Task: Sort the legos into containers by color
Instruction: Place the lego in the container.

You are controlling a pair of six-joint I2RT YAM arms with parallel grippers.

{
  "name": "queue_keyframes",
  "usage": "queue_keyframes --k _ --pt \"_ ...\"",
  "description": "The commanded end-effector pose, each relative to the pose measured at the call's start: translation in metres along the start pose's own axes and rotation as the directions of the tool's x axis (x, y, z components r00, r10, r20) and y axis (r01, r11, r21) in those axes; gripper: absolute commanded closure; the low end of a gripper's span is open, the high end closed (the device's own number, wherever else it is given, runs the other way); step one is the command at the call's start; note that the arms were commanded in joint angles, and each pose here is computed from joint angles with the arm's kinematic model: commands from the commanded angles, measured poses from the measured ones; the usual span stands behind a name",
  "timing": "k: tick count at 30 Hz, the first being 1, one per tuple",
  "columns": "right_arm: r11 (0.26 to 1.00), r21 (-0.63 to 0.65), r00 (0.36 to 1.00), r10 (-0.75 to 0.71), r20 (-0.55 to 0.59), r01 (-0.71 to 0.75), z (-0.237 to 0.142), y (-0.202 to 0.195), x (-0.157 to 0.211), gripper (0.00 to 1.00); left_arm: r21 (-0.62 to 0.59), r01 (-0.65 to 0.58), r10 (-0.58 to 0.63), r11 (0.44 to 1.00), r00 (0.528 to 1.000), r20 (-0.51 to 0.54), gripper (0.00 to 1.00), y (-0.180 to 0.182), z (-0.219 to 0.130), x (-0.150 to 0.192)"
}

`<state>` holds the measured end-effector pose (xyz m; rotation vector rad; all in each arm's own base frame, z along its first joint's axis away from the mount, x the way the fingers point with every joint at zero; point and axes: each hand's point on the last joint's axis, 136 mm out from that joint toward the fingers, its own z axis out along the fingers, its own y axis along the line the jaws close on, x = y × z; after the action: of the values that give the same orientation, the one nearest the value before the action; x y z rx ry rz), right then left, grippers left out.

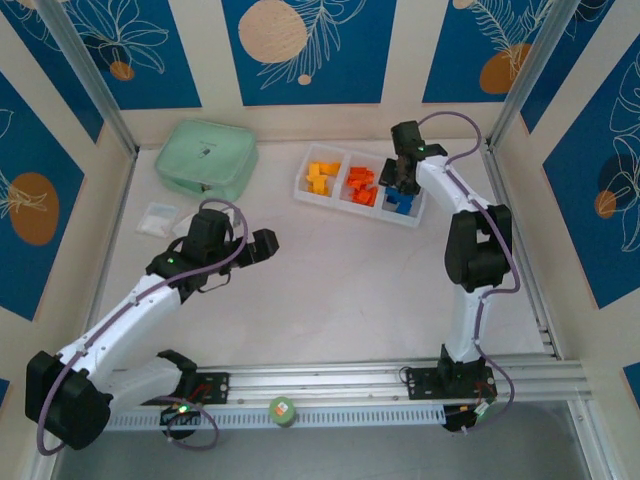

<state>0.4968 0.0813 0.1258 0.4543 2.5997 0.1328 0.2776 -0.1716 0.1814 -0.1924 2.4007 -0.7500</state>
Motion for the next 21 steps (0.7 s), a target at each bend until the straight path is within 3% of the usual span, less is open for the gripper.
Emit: queue_keyframes --k 1,4,9,15,21 --pt "0.999 0.037 1.000 0.014 0.013 -0.015 0.011 -0.015 -0.012 0.56 0.041 -0.018 0.016 0.999 0.999 0.047 0.01 -0.011 -0.008 -0.014" --pt "0.999 0.047 1.000 0.025 0.010 -0.025 0.015 -0.021 -0.017 0.52 0.046 -0.017 0.015 0.999 0.999 0.046 0.01 -0.012 -0.008 -0.014" --pt "1.000 0.020 1.000 0.015 0.021 -0.016 0.003 -0.011 -0.027 0.25 0.050 -0.016 0.014 0.999 0.998 0.055 0.01 -0.014 -0.010 -0.018" --pt "1.000 0.008 0.996 0.014 0.093 -0.015 -0.046 -0.014 -0.026 0.01 0.028 -0.032 0.029 0.999 0.995 0.094 0.01 -0.011 -0.017 -0.028" --pt "0.999 0.036 0.992 0.024 0.121 -0.029 -0.077 -0.039 0.006 0.01 -0.011 -0.036 0.037 0.999 0.988 0.151 0.01 0.001 -0.026 -0.038"
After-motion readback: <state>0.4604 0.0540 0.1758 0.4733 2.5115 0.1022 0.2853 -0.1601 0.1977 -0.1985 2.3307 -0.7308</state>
